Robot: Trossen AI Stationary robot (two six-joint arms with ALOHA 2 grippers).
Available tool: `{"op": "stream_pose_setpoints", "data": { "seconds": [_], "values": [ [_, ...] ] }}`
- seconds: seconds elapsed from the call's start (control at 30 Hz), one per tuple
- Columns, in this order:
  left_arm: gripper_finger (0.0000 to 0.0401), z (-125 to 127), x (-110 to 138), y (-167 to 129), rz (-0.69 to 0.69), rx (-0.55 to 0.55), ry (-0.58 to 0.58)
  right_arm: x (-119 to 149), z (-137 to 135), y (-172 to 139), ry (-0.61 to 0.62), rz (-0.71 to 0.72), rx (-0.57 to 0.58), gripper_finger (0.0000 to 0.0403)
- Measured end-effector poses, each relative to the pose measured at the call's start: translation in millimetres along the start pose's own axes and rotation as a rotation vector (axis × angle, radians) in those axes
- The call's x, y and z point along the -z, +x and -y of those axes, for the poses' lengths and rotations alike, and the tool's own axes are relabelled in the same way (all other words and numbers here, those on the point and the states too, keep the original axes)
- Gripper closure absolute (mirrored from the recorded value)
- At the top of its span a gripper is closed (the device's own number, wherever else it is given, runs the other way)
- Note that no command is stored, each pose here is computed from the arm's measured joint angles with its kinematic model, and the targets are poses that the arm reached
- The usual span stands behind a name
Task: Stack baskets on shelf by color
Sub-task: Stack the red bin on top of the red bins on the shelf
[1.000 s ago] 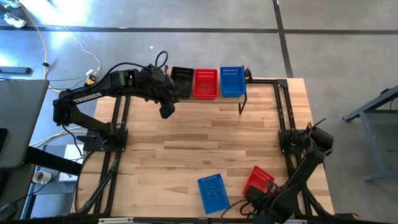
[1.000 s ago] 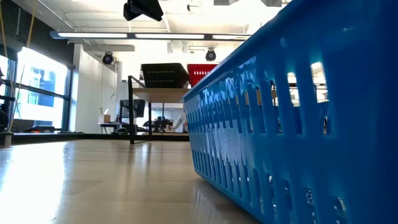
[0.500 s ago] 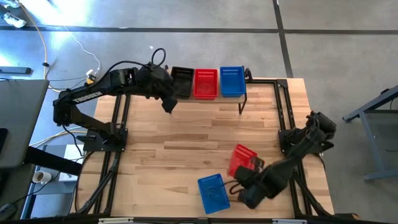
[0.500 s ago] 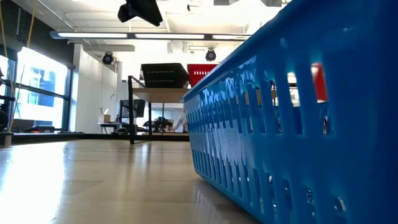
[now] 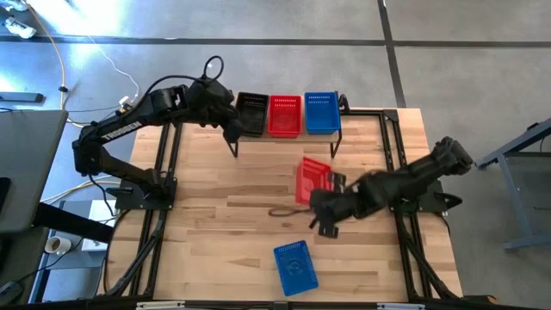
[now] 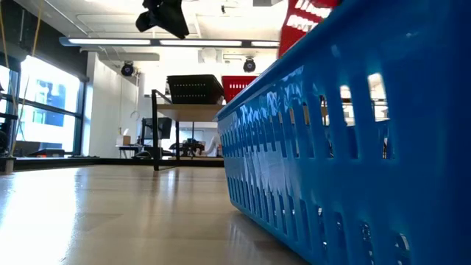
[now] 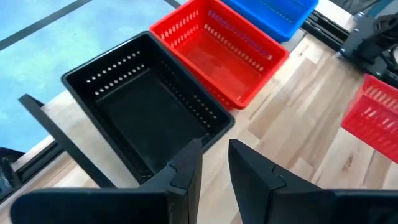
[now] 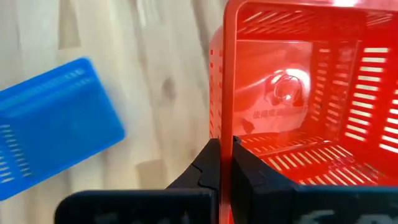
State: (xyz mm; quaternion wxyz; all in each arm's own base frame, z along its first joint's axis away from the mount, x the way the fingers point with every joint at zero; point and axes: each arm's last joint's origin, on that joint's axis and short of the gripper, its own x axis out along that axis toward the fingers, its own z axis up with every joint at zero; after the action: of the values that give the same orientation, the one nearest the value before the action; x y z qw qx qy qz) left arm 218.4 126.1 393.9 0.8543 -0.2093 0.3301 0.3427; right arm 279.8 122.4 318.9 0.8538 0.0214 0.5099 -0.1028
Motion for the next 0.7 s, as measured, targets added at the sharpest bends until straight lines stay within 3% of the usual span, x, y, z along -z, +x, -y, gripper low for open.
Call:
{"op": "stream_pose_setpoints", "data": {
  "seconds": [0.4, 0.7],
  "values": [
    [0.033, -13.4, -3.9, 1.3, 0.007, -0.038, -0.039, -39.0, 74.6, 1.6, -0.18, 0.128, 0.085, 0.0403],
    [0.033, -13.6, -4.0, 1.4, 0.007, -0.039, -0.039, -72.6, 128.2, -13.9, -0.246, 0.261, 0.27, 0.0403]
  ]
}}
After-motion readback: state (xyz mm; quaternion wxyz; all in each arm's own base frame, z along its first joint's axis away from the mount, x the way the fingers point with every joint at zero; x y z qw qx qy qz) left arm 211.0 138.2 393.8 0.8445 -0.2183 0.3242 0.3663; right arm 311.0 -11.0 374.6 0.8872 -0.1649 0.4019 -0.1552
